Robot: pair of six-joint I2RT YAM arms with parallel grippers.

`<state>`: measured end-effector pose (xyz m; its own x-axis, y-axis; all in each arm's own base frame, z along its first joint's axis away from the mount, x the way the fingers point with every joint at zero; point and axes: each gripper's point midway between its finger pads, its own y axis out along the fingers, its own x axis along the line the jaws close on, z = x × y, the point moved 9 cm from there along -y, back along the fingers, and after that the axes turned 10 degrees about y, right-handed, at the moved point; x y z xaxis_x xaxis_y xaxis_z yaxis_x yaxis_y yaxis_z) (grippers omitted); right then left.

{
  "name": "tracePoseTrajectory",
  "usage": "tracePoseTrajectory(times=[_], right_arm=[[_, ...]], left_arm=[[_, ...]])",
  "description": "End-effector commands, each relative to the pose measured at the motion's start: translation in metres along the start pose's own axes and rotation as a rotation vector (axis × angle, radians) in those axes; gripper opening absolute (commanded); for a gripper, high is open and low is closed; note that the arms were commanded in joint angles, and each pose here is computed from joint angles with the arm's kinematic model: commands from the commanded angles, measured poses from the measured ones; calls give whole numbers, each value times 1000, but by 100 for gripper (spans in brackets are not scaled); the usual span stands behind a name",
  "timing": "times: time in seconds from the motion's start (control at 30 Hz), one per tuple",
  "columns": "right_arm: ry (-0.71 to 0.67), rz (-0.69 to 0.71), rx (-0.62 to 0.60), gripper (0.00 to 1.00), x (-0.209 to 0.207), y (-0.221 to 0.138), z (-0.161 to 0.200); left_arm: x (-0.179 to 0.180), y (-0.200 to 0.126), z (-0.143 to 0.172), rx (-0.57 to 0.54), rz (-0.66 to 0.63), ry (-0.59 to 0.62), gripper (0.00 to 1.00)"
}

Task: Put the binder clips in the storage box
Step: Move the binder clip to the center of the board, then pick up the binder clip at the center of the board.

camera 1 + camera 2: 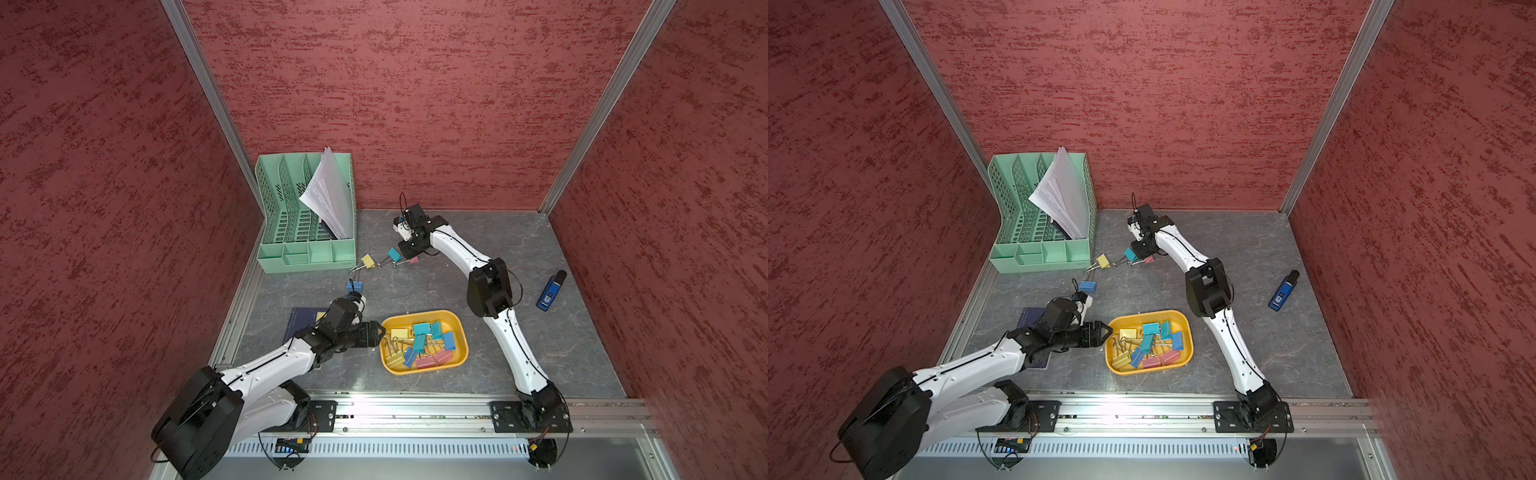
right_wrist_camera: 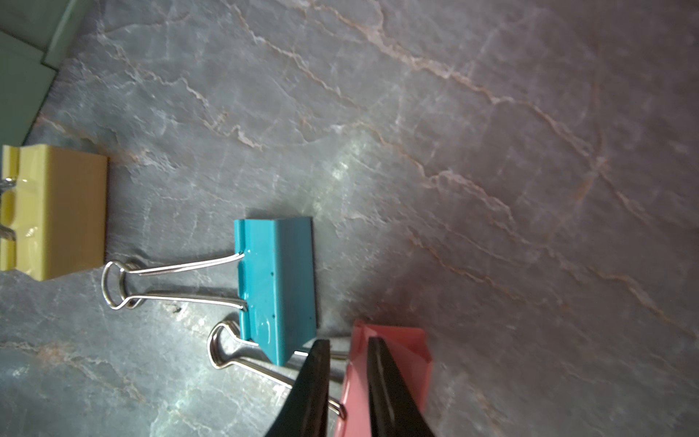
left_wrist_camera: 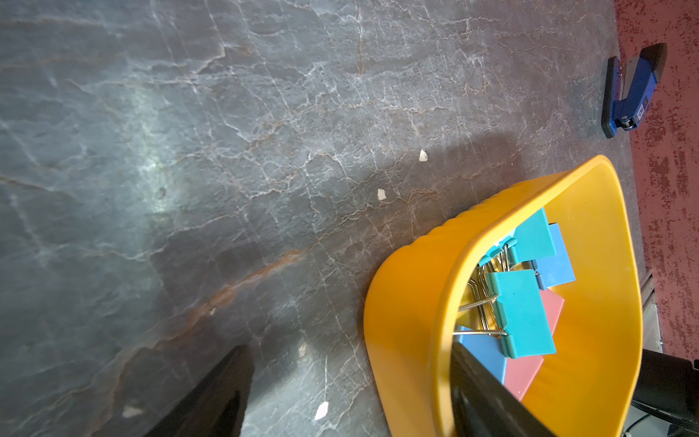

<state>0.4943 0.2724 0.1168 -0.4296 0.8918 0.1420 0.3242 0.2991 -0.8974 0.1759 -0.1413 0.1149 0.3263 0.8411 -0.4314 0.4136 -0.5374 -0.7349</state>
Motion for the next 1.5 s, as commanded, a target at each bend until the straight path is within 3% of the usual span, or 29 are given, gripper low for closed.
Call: tracePoseTrajectory(times=[0.0, 0.2, 0.33, 0.53, 0.67, 0.83, 0.9, 1.17, 1.47], right_arm=[[0, 31, 4, 22, 0, -19, 11], [18, 82, 74, 20, -4, -38, 44], [44, 56, 46, 20, -2, -61, 64], [83, 66, -8, 20, 1, -95, 65], [76, -128, -33, 22, 22, -99, 63], [57, -220, 52, 18, 46, -74, 68], [57, -197, 80, 13, 50, -69, 74], [176, -21, 70, 13, 31, -93, 114], [271, 155, 126, 13, -3, -75, 135]], left_arm=[[5, 1, 5, 37, -45, 7, 82], [5, 1, 5, 35, -41, 11, 82], [5, 0, 6, 35, -40, 12, 82], [4, -1, 6, 29, -38, 14, 82], [4, -2, 6, 21, -37, 13, 82], [4, -2, 6, 22, -35, 15, 82], [4, -2, 6, 23, -36, 14, 82], [4, -2, 6, 19, -34, 15, 82], [4, -3, 6, 17, -30, 16, 82]])
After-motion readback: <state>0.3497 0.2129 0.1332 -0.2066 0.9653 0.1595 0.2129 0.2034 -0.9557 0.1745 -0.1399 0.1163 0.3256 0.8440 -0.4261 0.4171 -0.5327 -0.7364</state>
